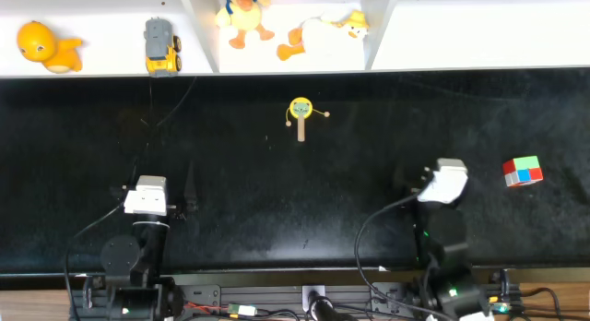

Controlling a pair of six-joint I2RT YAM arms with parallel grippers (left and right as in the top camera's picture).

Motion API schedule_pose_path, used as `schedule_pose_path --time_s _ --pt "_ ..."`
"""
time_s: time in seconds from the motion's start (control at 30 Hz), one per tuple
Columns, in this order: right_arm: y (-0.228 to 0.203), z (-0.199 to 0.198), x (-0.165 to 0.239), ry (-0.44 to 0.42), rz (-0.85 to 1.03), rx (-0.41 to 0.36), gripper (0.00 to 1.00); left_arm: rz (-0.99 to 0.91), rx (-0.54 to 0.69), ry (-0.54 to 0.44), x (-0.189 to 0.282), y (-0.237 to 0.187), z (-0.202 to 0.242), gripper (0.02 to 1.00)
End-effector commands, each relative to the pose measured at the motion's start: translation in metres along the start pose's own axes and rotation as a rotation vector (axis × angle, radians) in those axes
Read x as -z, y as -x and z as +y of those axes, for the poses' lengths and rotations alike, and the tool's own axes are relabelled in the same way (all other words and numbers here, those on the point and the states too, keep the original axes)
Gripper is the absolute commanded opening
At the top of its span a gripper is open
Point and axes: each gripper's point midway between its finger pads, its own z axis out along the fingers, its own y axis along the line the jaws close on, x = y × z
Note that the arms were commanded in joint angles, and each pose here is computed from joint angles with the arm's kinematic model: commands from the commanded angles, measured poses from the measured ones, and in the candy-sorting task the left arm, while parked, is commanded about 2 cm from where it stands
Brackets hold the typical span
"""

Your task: Store Toys

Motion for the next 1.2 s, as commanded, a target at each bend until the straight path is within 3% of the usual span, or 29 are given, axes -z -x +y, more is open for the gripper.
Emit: schedule_pose_path --time_s 0.03,0.47,0.77,0.97,1.2 --pt "0.016 0.020 0.000 -0.078 0.084 -0.133 0.993 -0.010 -0.020 -0.023 0.000 0.001 -0.005 0.998" --pt "-0.006 0.134 -0.038 -0.061 0.368 0.115 0.996 -0.010 -0.020 -0.023 0.000 0.001 -0.005 0.998" --pt "-0.006 0.188 -0.081 -0.054 0.423 0.138 0.996 -0.010 -0.020 -0.023 0.000 0.001 -0.005 0.998" --pt "-0.029 0.217 -0.097 0.014 0.510 0.132 1.000 -0.010 -0.020 -0.023 0.000 0.001 -0.005 0.998" --pt "-0.054 0.210 -0.107 -0.039 0.572 0.081 0.993 -0.010 -0.020 -0.023 0.000 0.001 -0.005 0.998"
